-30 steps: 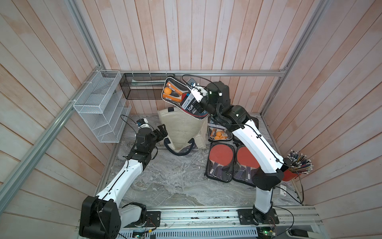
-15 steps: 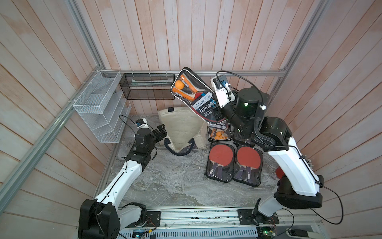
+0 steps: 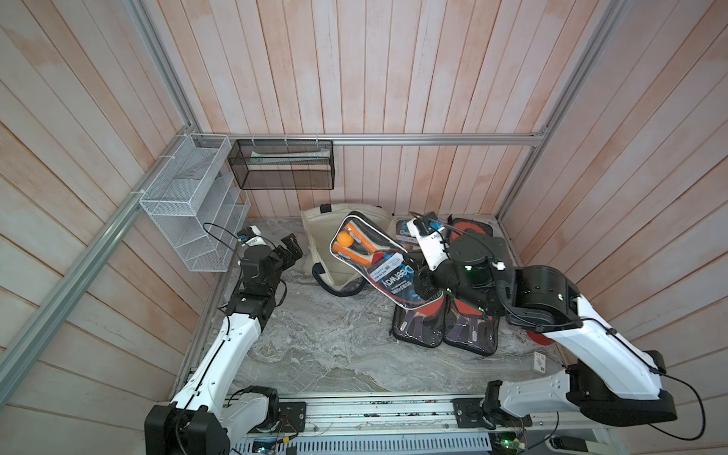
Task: Remove the ping pong set from the canvas bag
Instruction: Place the ping pong set at the center of the board.
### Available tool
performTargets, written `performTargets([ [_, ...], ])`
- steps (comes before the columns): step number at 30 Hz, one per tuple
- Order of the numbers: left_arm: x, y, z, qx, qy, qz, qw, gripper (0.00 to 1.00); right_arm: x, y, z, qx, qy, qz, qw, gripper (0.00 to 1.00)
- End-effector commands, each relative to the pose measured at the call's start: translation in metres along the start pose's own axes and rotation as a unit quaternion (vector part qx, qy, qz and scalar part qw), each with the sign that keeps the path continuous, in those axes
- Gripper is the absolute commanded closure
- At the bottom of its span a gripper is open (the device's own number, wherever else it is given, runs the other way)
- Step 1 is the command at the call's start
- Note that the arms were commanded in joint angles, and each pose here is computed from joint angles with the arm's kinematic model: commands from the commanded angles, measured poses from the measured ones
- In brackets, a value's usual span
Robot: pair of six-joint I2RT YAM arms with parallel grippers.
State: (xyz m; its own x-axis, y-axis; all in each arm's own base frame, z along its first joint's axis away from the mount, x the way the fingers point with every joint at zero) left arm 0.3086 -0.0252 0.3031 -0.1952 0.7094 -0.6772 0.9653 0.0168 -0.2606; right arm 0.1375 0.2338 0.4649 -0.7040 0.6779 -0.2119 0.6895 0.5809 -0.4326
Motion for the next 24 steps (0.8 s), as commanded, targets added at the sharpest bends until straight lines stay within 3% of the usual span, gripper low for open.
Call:
performTargets([
  [1,-0.004,-0.010,-0.015,-0.021,0.010,-0.007,1.000,0.00,0.021,0.001,-0.003,-0.035,0.053,-0.070,0.996,1.00],
  [13,0.007,-0.019,-0.025,-0.036,0.009,-0.025,0.999,0.00,0.094,0.076,0.059,0.035,0.042,-0.225,0.973,1.00],
  [24,0.010,-0.018,-0.026,-0.039,0.009,-0.028,0.999,0.00,0.113,0.142,0.110,0.066,0.088,-0.304,0.946,1.00],
])
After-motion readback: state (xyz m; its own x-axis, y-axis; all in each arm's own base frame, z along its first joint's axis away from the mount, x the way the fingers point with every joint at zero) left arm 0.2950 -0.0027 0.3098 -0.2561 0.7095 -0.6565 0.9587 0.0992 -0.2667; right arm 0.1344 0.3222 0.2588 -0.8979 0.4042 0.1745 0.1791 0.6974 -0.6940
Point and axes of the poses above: each gripper's point midway between its finger pads, its own y axis out along the fingers, its own x axis along the line the jaws close on, z = x × y, the point moved 8 cm from there along -y, back along the fingers, and after that the axes turned 13 degrees about -y, right-handed, at the moved point
